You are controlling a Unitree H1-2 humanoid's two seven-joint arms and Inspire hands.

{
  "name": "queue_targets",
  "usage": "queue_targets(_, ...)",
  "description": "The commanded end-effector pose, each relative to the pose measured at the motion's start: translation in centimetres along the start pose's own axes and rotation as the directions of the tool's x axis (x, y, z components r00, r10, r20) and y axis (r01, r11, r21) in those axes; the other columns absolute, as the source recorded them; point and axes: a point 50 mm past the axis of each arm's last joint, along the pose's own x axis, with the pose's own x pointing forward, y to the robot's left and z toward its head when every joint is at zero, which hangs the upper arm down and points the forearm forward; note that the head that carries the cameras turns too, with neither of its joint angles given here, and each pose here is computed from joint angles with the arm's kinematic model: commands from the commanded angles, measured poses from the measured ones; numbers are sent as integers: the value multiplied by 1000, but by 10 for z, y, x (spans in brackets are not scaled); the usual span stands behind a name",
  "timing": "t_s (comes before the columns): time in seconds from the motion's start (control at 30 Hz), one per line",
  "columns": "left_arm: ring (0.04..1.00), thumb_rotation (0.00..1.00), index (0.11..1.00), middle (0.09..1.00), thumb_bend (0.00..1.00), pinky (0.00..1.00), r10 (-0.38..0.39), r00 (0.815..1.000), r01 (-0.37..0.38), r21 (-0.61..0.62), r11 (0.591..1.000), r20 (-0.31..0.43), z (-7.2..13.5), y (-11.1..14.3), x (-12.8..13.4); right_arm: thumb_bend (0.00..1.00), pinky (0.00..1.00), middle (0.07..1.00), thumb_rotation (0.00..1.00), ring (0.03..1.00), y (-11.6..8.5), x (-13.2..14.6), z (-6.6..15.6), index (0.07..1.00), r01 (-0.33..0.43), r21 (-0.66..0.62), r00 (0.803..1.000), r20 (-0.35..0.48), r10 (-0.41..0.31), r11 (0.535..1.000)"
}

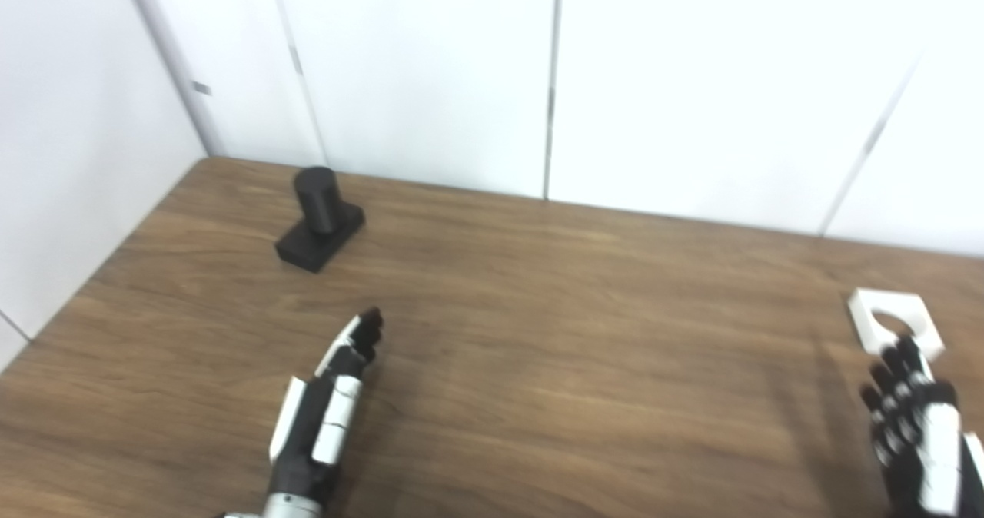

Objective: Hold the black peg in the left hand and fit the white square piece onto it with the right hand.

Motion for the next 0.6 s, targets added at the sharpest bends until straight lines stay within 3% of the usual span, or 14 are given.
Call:
queue_targets(0.0,939,900,923,935,633,936,41,998,-39,-55,998,38,-1,-24,-5,568,1000,1000,1000,1000,-19,-46,-16,1000,1,-40,998,-58,-3,999)
queue_targets(0.2,941,897,952,950,607,932,44,999,-42,-57,997,29,-9,-35,-6,593,1000,1000,1000,1000,-24,-42,-24,996,10,-16,998,-57,-11,1000)
queue_targets(0.4,912,875,908,915,561,900,45,998,-43,-60,997,37,-13,-38,-5,568,1000,1000,1000,1000,-26,-39,-29,1000,1,-1,999,-42,-1,1000)
queue_targets(0.57,914,856,907,913,613,901,48,998,-47,-29,998,27,-16,-39,-4,586,1000,1000,1000,1000,-25,-39,-31,1000,0,-10,999,-51,-1,1000)
